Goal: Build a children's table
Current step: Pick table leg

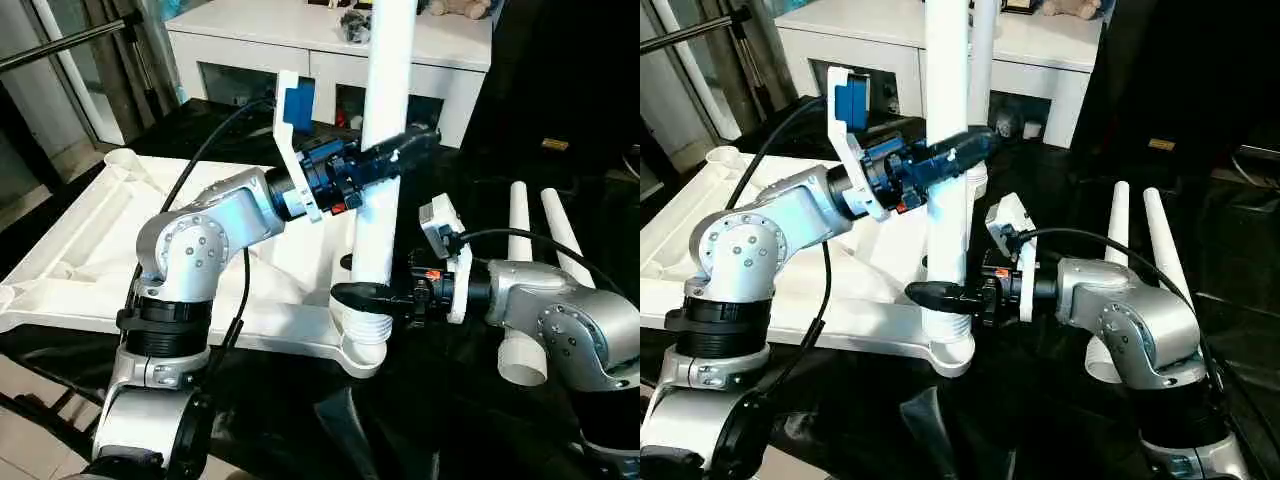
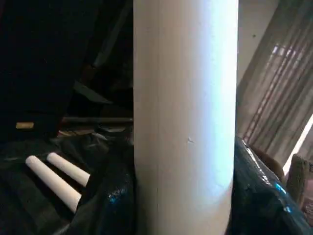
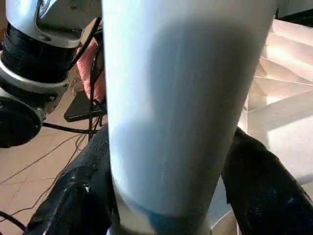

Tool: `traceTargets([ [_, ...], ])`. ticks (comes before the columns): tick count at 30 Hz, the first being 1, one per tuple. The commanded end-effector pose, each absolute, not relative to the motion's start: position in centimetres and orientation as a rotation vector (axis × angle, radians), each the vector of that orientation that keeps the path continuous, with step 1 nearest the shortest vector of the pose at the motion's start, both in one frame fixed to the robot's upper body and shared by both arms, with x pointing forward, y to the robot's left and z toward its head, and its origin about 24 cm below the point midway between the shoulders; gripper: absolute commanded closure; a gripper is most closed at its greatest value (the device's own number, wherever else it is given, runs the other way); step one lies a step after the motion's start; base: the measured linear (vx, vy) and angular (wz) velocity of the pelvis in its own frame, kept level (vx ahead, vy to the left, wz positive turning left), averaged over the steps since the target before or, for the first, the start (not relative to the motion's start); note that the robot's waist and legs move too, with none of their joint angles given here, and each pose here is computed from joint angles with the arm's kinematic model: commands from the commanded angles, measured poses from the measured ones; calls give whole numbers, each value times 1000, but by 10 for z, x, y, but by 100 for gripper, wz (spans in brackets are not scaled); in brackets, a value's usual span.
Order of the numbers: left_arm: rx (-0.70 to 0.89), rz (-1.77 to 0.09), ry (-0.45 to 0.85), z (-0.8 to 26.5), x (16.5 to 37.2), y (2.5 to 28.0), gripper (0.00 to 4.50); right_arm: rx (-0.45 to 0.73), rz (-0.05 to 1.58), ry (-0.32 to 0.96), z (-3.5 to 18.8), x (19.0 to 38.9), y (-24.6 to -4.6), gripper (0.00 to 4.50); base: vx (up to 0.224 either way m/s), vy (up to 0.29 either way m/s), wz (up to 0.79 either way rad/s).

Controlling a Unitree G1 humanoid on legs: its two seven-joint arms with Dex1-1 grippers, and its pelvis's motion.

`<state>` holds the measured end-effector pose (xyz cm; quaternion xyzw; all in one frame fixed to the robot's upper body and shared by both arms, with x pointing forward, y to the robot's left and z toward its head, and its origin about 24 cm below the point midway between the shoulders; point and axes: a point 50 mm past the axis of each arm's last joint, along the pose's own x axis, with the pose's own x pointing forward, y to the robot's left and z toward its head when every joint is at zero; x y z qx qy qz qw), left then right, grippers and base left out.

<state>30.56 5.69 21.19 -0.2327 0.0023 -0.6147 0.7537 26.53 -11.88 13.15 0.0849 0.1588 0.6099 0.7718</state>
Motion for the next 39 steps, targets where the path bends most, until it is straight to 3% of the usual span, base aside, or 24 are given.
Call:
traceTargets([
  [1, -481, -1373, 0, 214, 301, 56, 270, 176, 1332, 339, 133, 266, -120, 146, 0, 0, 0],
  [4, -478, -1375, 3, 213, 301, 56, 270, 174, 1333, 340, 133, 265, -120, 146, 0, 0, 0],
  [18, -465, -1392, 12, 213, 299, 57, 270, 161, 1336, 365, 129, 263, -122, 254, 0, 0, 0],
  [29, -421, -1317, 17, 208, 304, 57, 270, 160, 1319, 365, 124, 263, -118, 259, 0, 0, 0],
  [30, -438, -1306, 15, 208, 305, 57, 235, 161, 1313, 359, 123, 264, -117, 259, 0, 0, 0],
  [31, -440, -1304, 9, 209, 305, 57, 235, 163, 1309, 355, 124, 264, -117, 259, 0, 0, 0],
  [33, -451, -1291, -25, 212, 306, 59, 200, 181, 1287, 333, 124, 266, -115, 259, 0, 0, 0],
  [37, -533, -1180, -237, 227, 311, 69, 200, 237, 1238, 266, 127, 270, -112, 260, 0, 0, 0],
  [39, -659, -1089, -318, 235, 315, 79, 200, 268, 1209, 231, 127, 272, -111, 260, 0, 0, 0],
])
